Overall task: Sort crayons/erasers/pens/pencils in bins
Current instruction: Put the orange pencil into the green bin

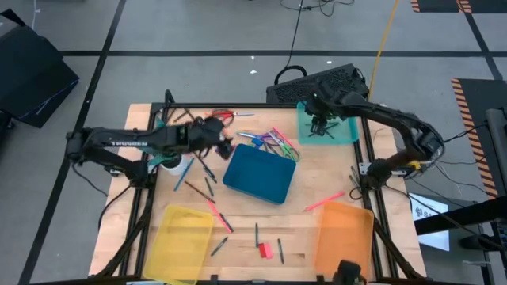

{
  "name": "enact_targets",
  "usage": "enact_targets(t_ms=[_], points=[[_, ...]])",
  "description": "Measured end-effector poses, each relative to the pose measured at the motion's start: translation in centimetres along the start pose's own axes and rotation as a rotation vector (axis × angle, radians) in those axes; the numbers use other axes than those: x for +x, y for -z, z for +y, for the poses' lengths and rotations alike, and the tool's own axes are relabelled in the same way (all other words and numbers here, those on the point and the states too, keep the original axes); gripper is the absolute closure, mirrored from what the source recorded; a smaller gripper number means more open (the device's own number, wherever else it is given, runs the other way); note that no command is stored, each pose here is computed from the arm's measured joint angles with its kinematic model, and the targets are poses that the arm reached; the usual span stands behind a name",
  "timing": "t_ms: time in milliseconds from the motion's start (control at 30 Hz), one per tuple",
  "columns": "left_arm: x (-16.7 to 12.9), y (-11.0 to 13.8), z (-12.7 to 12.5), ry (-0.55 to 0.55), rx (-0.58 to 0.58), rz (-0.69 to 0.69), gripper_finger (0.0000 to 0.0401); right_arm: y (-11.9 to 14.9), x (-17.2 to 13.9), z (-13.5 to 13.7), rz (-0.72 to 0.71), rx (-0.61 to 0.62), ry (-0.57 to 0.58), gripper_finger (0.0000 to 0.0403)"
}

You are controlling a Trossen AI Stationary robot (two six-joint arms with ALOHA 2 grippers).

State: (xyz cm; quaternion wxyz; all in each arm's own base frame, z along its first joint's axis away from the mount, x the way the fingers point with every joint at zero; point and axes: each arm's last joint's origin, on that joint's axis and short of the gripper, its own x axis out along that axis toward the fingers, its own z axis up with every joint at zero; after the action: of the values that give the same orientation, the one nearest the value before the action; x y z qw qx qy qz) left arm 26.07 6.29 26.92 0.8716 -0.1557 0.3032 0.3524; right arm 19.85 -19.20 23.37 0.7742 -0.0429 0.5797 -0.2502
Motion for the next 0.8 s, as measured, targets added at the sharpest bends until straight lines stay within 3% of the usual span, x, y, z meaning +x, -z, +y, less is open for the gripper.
enact_targets(t_ms=[233,333,467,667,800], points=[[5.0,-1.1,4.6,-0.087,-0.142,0.192,0.0116,-1.2,-6.9,4.4,-0.268,-0.035,-0.018,0.0233],[7.2,-2.0,5.7,-0.143,-0.258,0.282,0.0116,-1.3,-8.6,5.9,-0.339,-0.017,-0.050,0.0233],[10.1,-2.9,6.2,-0.213,-0.402,0.398,0.0117,-1.5,-9.5,7.3,-0.381,0.004,-0.090,0.0233],[14.3,-4.0,8.0,-0.338,-0.509,0.527,0.0119,-1.7,-10.1,8.9,-0.408,-0.012,-0.133,0.0234],[16.1,-4.0,9.9,-0.383,-0.635,0.575,0.0143,-2.0,-10.5,9.6,-0.437,-0.016,-0.154,0.0234]])
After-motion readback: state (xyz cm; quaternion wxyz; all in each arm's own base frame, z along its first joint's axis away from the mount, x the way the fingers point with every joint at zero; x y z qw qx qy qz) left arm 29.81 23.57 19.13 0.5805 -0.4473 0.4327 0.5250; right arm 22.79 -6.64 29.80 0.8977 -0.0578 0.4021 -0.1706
